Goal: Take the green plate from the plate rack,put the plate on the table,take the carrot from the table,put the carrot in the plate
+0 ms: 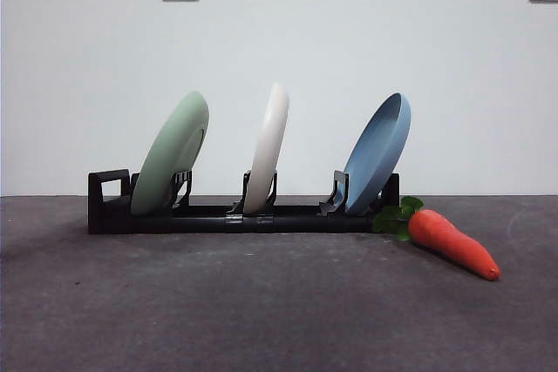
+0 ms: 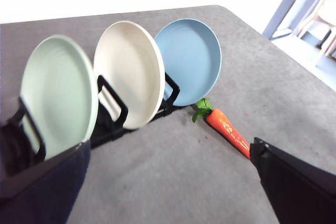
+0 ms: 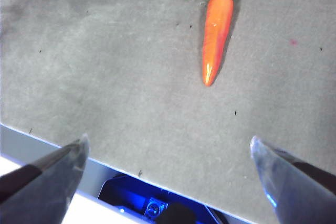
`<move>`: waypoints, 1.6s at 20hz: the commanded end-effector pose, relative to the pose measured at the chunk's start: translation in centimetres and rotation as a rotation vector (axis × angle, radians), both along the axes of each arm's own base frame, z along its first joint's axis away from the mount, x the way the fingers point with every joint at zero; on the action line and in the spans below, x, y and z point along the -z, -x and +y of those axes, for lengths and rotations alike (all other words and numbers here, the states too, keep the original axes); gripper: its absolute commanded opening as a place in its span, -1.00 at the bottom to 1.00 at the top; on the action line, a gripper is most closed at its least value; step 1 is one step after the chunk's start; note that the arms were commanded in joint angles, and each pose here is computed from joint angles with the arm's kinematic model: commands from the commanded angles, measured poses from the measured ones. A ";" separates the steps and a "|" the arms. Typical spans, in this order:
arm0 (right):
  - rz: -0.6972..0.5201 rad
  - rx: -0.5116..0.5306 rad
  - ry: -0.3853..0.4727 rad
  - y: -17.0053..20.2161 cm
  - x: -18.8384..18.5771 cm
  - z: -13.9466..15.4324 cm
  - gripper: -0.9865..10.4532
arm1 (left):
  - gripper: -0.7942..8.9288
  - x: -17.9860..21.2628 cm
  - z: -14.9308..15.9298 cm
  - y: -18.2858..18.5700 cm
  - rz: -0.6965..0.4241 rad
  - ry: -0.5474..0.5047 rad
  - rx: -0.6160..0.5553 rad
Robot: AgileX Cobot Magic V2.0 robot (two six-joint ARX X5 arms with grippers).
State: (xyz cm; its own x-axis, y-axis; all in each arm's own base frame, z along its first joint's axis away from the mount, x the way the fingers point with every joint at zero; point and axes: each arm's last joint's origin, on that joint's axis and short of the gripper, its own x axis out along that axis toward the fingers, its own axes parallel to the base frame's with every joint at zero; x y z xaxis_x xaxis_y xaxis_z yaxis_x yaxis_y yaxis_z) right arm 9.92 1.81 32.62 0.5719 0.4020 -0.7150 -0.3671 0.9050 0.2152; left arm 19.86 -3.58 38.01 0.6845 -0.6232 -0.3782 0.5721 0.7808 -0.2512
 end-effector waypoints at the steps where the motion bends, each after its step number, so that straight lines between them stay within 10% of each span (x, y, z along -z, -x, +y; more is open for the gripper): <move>1: -0.004 0.002 -0.004 -0.2 -0.1 0.0 0.38 | 0.46 0.3 -1.5 -3.5 0.040 -0.034 0.006; 18: 0.013 0.004 -0.005 -0.4 0.1 0.0 0.38 | 0.44 11.5 -8.6 -17.7 0.114 -0.225 -0.123; 25: 0.013 0.004 -0.005 -0.4 0.1 0.0 0.38 | -0.77 12.1 -8.7 -17.9 0.144 -0.220 -0.144; 32: 0.014 0.004 -0.005 -0.4 0.1 0.0 0.38 | -0.85 11.2 -8.6 -17.5 0.132 -0.181 -0.109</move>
State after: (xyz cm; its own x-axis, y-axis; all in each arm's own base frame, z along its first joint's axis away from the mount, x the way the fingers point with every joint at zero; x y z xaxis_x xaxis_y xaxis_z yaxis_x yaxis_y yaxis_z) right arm 10.33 1.85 32.50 0.5612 0.4017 -0.7236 -0.3632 0.9052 0.2207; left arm 37.49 -12.17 26.22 0.6764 -0.4436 -0.5879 0.4422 0.8830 -0.1575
